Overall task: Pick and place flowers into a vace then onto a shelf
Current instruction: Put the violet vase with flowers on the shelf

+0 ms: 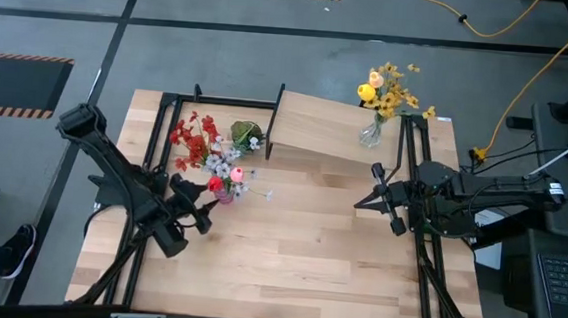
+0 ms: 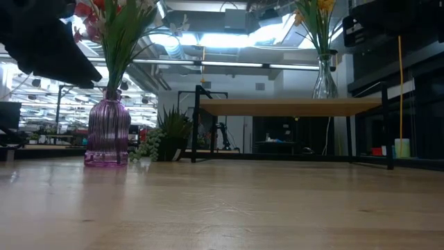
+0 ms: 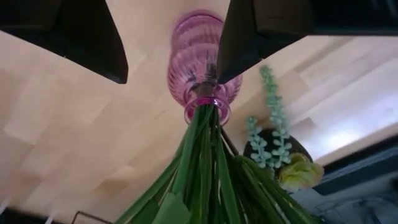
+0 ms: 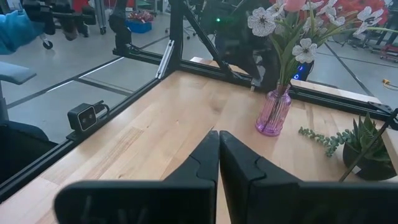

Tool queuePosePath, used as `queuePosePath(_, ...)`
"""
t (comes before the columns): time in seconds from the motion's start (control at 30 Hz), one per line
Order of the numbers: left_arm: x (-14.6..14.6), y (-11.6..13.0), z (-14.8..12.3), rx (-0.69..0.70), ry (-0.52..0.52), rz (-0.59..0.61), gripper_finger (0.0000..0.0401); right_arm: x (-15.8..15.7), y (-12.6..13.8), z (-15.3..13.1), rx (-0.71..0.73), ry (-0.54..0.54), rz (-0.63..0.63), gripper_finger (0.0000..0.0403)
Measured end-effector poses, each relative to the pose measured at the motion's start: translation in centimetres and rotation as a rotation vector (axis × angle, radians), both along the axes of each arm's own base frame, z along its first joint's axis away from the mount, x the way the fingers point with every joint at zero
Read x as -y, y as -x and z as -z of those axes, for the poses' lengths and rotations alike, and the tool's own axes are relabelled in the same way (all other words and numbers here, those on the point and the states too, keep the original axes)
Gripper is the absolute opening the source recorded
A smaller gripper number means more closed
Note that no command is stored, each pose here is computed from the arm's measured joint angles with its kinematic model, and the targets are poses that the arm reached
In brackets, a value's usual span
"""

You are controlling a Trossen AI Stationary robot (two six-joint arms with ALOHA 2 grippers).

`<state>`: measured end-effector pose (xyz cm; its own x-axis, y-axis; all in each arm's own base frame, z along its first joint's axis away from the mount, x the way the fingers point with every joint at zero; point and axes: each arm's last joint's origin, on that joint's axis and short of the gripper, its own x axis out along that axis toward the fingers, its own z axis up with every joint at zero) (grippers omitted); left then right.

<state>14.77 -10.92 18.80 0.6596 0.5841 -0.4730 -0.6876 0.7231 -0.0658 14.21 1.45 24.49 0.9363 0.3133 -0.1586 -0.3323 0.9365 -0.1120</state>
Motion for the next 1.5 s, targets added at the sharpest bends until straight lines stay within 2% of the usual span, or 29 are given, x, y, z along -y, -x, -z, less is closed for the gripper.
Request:
queuePosePath(0.13, -0.2, -0.5, 0.7, -0.066, -0.070, 0.001, 0.0244, 0.0, 0.0, 0.0, 0.000, 0.000, 0.000, 0.0016)
queuePosePath(0.3, -0.7, -1.3, 1.4, -0.085, -0.163, -0.041, 0.0247, 0.0, 0.0, 0.0, 0.000, 0.000, 0.000, 0.0017)
queuePosePath(0.7, -2.2, -2.7, 2.4, -0.091, -0.125, -0.175, 0.0247, 0.0, 0.0, 0.0, 0.000, 0.000, 0.000, 0.0017)
queuePosePath(1.23, -3.1, -3.7, 2.4, -0.040, -0.082, -0.242, 0.0246, 0.0, 0.0, 0.0, 0.000, 0.000, 0.000, 0.0017)
queuePosePath(1.37, -3.4, -3.9, 2.4, -0.054, -0.059, -0.256, 0.0232, 0.0, 0.0, 0.0, -0.001, 0.000, 0.000, 0.0017)
queuePosePath(1.5, -3.5, -3.9, 2.4, -0.063, -0.058, -0.258, 0.0199, 0.0, 0.0, 0.0, -0.001, 0.000, 0.000, 0.0017)
